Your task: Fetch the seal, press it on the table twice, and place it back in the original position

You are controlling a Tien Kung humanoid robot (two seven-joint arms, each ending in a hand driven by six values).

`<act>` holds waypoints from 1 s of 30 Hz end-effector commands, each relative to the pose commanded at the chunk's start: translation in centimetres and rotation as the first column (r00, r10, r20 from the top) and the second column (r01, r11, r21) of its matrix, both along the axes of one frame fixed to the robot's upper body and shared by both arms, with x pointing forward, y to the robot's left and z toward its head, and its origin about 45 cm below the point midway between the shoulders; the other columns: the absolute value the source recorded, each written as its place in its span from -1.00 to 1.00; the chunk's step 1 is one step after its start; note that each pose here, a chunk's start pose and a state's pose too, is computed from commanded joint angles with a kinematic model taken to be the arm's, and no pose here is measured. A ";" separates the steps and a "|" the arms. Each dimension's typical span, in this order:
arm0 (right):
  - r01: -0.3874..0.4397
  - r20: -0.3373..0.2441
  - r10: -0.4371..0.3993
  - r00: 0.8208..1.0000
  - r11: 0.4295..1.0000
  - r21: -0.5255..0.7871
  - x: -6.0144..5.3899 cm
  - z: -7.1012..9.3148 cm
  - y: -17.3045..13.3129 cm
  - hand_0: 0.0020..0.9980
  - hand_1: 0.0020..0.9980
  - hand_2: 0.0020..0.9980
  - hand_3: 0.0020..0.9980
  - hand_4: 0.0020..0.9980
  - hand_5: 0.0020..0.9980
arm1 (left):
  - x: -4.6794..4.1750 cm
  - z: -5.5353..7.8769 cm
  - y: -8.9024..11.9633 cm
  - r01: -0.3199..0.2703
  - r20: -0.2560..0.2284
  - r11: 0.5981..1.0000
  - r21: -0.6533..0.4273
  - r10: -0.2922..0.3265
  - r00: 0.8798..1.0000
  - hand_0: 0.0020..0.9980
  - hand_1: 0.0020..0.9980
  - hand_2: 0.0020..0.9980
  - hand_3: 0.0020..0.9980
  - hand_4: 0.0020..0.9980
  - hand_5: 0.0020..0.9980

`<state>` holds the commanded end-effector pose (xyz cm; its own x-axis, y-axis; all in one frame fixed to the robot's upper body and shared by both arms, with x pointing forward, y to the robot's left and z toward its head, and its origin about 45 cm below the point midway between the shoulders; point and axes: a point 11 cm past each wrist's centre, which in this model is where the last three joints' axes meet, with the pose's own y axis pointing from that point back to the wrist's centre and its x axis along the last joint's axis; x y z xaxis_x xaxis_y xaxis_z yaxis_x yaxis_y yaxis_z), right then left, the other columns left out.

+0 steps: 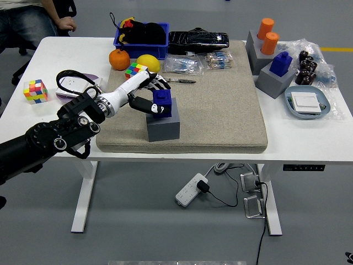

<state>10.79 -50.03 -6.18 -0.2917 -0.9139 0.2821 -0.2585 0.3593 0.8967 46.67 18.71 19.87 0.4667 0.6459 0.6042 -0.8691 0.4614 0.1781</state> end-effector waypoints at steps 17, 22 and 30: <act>0.002 -0.001 -0.002 1.000 1.000 0.001 -0.1 0.0 0.0 0.60 0.40 0.32 0.33 0.43 -0.02 | 0.04 0.0 0.0 0.001 -0.024 1.000 -0.024 -0.002 1.000 0.87 0.98 0.92 0.88 1.00 -0.40; 0.004 -0.001 -0.004 1.000 1.000 -0.001 -0.1 0.0 0.0 0.60 0.40 0.32 0.33 0.43 -0.02 | 0.06 0.0 0.0 0.003 -0.025 1.000 -0.026 -0.004 1.000 0.89 0.99 0.94 0.89 1.00 -0.31; 0.006 -0.001 -0.006 1.000 1.000 0.002 -0.2 -0.1 0.1 0.60 0.40 0.31 0.33 0.43 -0.02 | 0.45 0.5 0.6 -0.006 -0.043 0.998 -0.059 0.003 0.999 1.00 1.00 1.00 1.00 1.00 0.12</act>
<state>10.60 -49.96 -6.28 -0.2970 -0.9127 0.2807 -0.2552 0.3591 0.8977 47.12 19.29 20.38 0.4883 0.6821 0.5443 -0.8633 0.4686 0.1872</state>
